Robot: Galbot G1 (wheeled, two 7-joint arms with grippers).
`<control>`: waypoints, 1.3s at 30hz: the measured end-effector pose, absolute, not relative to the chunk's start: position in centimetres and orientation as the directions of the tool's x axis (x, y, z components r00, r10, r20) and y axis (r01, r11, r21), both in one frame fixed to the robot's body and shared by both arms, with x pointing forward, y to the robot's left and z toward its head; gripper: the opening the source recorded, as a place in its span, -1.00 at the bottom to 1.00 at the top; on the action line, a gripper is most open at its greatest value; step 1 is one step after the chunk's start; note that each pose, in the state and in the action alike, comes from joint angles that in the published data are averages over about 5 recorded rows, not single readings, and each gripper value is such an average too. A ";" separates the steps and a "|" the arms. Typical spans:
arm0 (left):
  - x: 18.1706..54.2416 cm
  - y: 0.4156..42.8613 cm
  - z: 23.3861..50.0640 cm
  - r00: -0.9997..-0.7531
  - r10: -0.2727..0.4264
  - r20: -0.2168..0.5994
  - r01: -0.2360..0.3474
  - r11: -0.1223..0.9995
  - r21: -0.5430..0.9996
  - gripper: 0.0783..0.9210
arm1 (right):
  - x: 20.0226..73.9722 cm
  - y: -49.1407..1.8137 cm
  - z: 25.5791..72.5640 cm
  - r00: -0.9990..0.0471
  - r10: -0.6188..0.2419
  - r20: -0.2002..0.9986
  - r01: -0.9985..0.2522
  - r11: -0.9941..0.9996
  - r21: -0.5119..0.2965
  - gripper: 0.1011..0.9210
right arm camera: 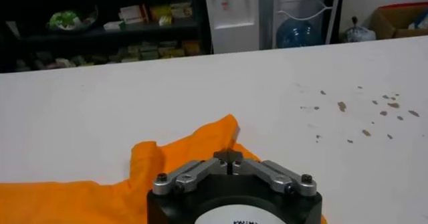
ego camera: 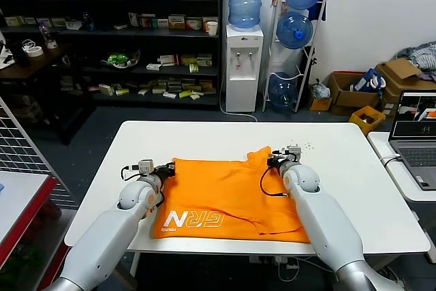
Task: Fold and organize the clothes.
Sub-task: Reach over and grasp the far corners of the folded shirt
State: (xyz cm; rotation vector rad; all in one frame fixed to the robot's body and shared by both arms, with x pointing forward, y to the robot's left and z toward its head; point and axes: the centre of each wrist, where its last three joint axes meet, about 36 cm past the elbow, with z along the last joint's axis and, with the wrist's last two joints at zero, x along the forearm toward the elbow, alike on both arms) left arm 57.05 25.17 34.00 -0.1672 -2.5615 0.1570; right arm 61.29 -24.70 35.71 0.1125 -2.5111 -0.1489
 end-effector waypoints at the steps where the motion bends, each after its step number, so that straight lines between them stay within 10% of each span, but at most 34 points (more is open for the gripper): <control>1: 57.0 25.2 34.0 -0.836 0.153 0.527 0.087 0.985 -0.147 -0.92 | 61.2 -24.8 35.8 -0.812 -0.114 0.572 -0.045 0.990 0.134 -0.95; 19: 53.7 25.9 36.6 -0.900 0.153 0.409 0.109 0.986 -0.128 -0.97 | 54.5 -27.5 37.7 -0.869 -0.123 0.479 -0.042 0.983 0.177 -0.95; 39: 43.8 23.7 38.0 -0.912 0.197 0.360 0.174 0.980 -0.096 -0.97 | 41.9 -28.4 40.3 -0.869 -0.138 0.474 -0.065 0.984 0.168 -0.95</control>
